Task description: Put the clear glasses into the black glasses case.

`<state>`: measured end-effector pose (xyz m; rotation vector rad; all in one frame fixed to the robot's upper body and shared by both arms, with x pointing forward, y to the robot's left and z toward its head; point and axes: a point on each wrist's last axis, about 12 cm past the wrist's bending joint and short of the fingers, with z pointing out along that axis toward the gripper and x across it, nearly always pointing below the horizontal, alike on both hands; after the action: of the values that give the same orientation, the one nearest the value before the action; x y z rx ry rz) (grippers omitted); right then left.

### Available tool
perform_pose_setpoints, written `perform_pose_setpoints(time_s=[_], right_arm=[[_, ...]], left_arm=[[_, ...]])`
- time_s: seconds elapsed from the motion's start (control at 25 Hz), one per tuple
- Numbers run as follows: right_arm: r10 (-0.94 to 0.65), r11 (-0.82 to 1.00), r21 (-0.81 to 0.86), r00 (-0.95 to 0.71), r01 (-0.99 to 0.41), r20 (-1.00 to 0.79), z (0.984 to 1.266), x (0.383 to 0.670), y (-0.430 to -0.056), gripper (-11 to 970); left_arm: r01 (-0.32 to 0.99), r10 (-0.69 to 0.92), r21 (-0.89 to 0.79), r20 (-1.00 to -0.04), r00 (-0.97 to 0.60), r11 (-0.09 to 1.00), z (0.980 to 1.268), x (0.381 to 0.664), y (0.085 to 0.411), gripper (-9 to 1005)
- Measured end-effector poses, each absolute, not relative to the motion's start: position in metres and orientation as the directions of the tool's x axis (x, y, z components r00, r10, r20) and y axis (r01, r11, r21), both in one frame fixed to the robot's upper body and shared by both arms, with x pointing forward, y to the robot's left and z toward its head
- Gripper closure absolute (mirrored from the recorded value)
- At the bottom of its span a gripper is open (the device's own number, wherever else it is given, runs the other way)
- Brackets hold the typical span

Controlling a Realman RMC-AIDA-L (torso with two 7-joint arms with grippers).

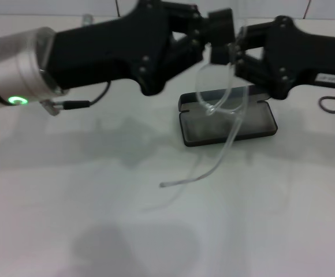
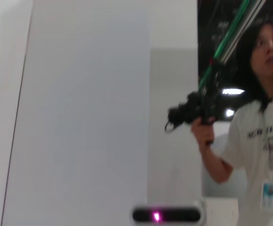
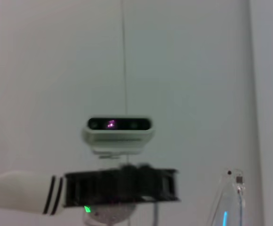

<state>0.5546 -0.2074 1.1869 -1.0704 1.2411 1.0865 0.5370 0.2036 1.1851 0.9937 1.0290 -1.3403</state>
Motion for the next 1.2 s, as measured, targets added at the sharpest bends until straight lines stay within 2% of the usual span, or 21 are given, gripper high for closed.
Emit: perform_pose_setpoints(time_s=[0.12,0.28,0.4,0.56,0.76,0.96,1.2], right_arm=[[0.086,0.176,-0.011,0.026,-0.984,-0.996,1.189,0.548,-0.223,841],[0.267,0.144,0.002,0.036,-0.990,-0.963,1.194,0.528,-0.249,841],[0.422,0.146,-0.018,0.079,-0.989,-0.903,1.200,0.518,-0.272,842],[0.536,0.202,-0.061,0.163,-0.978,-0.829,1.209,0.514,-0.291,842],[0.606,0.293,-0.100,0.266,-0.951,-0.750,1.212,0.520,-0.294,842],[0.638,0.368,-0.066,0.303,-0.927,-0.708,1.199,0.535,-0.286,842],[0.617,0.390,-0.040,0.293,-0.920,-0.730,1.187,0.552,-0.263,842]], left_arm=[[1.000,-0.311,-0.014,-0.950,-0.005,0.027,1.191,0.536,0.219,945],[0.999,-0.341,-0.020,-0.940,-0.002,0.049,1.195,0.533,0.236,945],[0.998,-0.336,-0.030,-0.942,-0.013,0.047,1.193,0.531,0.239,945],[0.999,-0.337,-0.052,-0.940,-0.053,-0.013,1.187,0.526,0.231,945],[0.987,-0.303,-0.060,-0.947,-0.103,-0.147,1.183,0.520,0.203,945],[0.968,-0.297,-0.056,-0.946,-0.129,-0.245,1.183,0.514,0.182,945],[0.957,-0.305,-0.033,-0.944,-0.124,-0.288,1.185,0.511,0.173,945]])
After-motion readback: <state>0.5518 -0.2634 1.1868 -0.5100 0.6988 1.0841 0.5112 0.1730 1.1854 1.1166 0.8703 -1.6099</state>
